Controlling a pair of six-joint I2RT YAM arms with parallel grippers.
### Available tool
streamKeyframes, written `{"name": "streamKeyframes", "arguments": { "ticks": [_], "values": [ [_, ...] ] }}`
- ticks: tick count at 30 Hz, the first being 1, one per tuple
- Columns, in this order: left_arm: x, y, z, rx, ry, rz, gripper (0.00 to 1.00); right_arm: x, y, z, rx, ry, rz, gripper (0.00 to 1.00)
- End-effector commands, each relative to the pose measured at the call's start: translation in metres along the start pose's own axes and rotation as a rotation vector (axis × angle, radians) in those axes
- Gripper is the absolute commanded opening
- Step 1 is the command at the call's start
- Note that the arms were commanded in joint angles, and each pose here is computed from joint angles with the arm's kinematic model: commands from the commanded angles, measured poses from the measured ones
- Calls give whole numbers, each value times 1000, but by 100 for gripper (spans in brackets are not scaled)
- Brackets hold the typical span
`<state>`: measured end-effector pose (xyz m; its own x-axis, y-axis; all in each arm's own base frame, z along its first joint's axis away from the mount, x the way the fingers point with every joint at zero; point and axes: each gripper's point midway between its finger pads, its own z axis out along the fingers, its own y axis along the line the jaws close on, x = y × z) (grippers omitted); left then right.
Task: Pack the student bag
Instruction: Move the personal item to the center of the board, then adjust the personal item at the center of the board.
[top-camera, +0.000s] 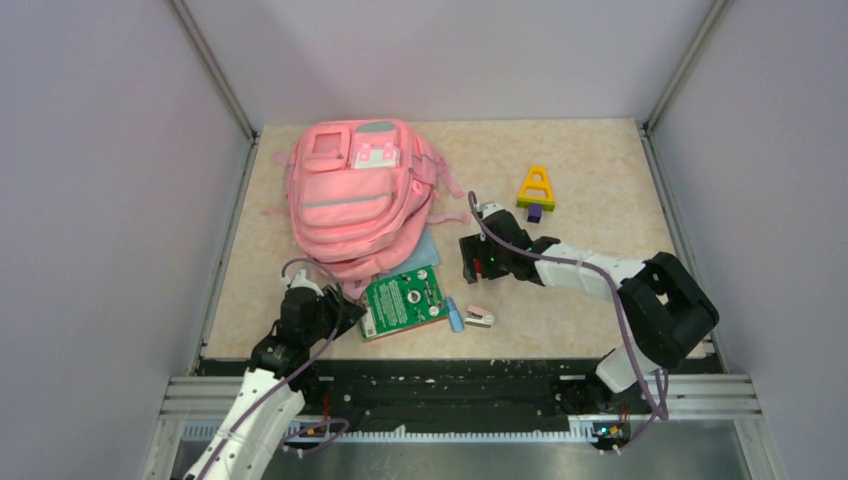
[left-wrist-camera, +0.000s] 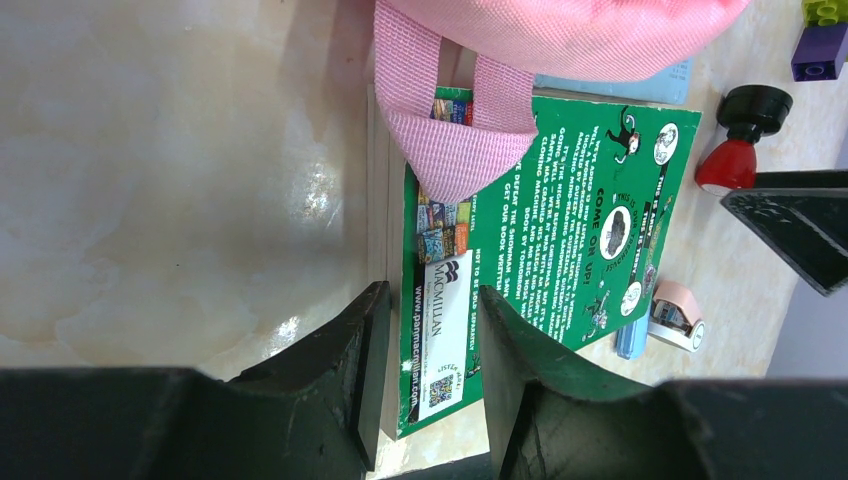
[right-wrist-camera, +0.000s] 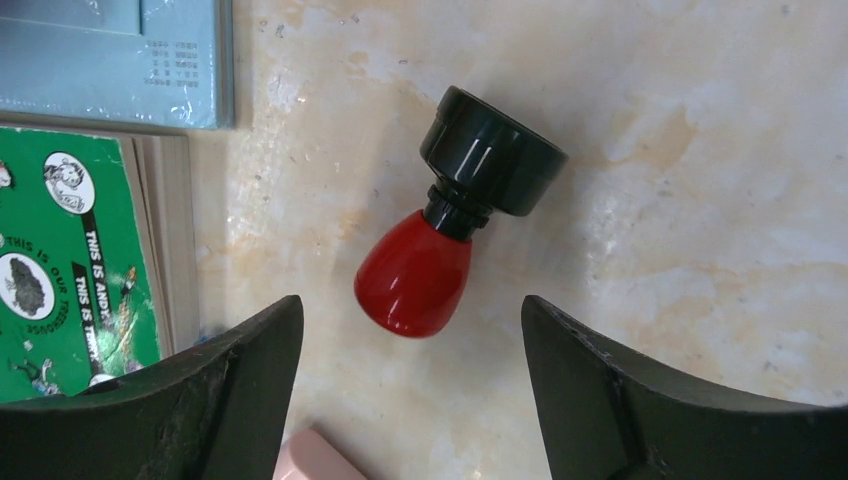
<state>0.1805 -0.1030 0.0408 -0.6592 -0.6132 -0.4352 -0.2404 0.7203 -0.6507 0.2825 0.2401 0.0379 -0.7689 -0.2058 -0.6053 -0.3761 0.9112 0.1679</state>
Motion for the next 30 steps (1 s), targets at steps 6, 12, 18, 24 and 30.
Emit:
{"name": "streamKeyframes", "arguments": {
  "ticks": [6,12,18,24,30],
  "values": [
    [-2,-5,1,26,-11,-4,42,-31,25,-41,-56,-117,5,78],
    [-2,-6,0,30,-10,-4,42,-32,48,-38,-179,-107,-3,78],
    [0,-5,2,32,-4,-11,42,-27,92,-14,-417,-62,-9,78],
    [2,-1,4,18,-2,-12,42,-24,114,8,-525,-6,-45,75],
    [5,1,6,19,10,-14,42,-10,146,4,-751,58,-35,71]
  ]
}}
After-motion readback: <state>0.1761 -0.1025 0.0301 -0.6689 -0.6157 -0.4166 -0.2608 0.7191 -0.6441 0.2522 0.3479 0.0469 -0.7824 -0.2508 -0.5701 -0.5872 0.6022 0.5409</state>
